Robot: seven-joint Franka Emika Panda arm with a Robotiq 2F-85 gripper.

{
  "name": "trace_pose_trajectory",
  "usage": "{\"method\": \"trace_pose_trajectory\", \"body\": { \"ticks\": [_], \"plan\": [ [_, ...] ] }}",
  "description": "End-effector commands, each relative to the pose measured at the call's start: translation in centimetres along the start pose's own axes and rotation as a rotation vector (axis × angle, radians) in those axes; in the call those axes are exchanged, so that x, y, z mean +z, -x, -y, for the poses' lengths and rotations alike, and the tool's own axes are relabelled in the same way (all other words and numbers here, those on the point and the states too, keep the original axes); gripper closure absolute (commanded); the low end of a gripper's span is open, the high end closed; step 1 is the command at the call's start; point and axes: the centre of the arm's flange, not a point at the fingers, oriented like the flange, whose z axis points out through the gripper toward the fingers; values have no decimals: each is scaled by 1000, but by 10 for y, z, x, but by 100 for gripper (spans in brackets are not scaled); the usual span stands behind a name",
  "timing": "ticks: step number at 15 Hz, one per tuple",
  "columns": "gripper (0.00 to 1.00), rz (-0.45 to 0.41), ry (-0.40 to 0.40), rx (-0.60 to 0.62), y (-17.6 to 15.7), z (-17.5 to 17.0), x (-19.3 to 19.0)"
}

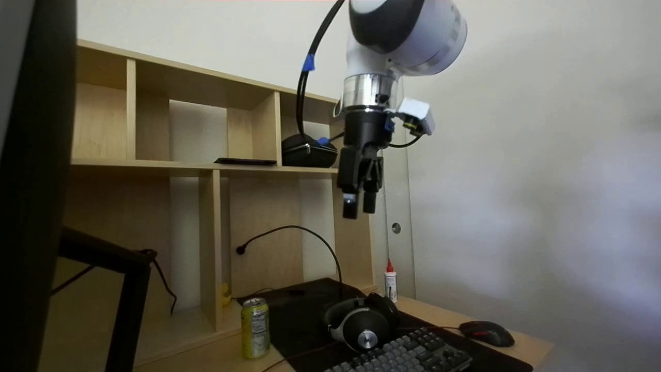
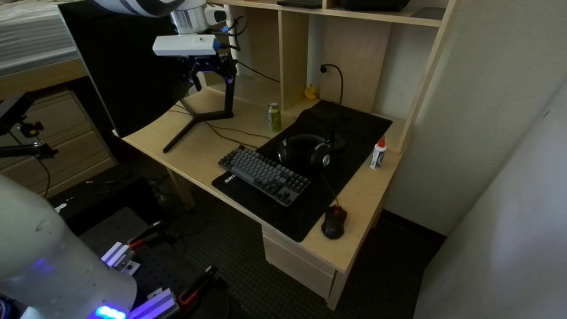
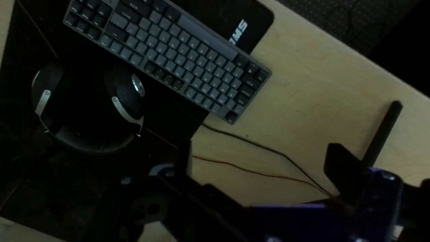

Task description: Move the soda can to the right and move the bottle to the left side of the mat

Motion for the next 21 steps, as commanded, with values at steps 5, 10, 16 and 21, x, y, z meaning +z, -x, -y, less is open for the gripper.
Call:
{"method": "trace_pose_trajectory", "body": {
  "ticks": [5,10,16,21],
  "plan": [
    [0,-59,36,156,-78,-25,49],
    [0,-48,25,164,-82,-24,56],
    [0,-111,62,272,-158,-36,111],
    [0,-100,66,289,-148,-33,122]
  ]
}}
